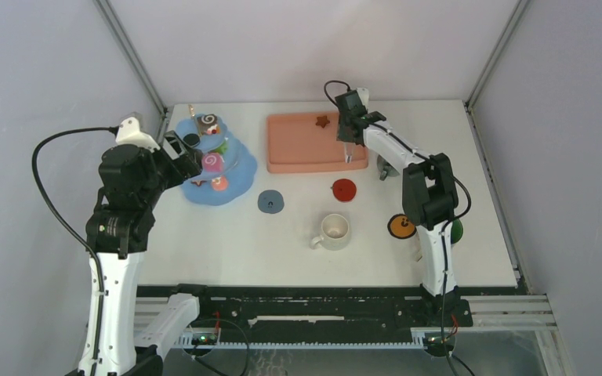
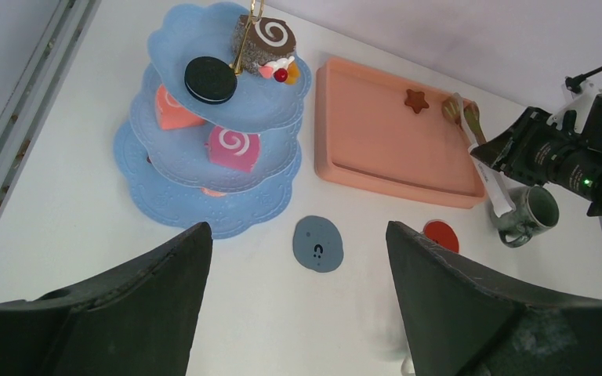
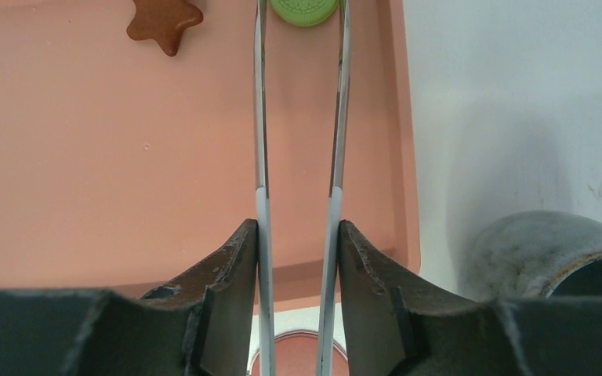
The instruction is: Serve the afternoon tea
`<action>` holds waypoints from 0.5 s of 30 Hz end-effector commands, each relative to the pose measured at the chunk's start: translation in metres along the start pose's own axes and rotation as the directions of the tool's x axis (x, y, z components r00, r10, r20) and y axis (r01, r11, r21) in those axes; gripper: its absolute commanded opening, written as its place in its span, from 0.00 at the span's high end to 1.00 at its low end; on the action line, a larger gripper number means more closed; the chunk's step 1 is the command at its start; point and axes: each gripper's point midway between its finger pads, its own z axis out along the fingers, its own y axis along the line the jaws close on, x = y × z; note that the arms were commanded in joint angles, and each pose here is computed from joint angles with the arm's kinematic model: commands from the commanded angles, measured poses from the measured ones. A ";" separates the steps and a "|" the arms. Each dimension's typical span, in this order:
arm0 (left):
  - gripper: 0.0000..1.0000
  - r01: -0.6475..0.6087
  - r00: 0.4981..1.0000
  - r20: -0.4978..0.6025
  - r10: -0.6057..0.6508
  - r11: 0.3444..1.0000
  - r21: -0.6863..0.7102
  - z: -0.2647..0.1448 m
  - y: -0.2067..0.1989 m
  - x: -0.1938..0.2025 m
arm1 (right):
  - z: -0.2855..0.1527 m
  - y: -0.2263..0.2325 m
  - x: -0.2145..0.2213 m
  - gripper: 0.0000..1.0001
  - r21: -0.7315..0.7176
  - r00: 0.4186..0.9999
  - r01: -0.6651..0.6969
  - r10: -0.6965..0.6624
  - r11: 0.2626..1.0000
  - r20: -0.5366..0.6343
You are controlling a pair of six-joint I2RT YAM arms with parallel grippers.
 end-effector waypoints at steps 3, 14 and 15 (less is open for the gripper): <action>0.14 0.008 0.998 0.065 -0.009 1.000 0.009 -0.007 -0.002 -0.015 | -0.037 0.012 -0.043 0.61 -0.112 0.989 -0.041 0.056 0.993 0.133; 0.14 0.006 0.997 0.077 -0.007 1.000 0.016 -0.015 -0.001 -0.013 | -0.085 0.019 -0.020 0.67 -0.183 0.991 -0.013 0.037 0.983 0.129; 0.14 0.004 0.997 0.076 -0.005 1.000 0.014 -0.016 0.000 -0.013 | -0.089 0.021 -0.018 0.67 -0.190 0.991 -0.005 0.029 0.982 0.128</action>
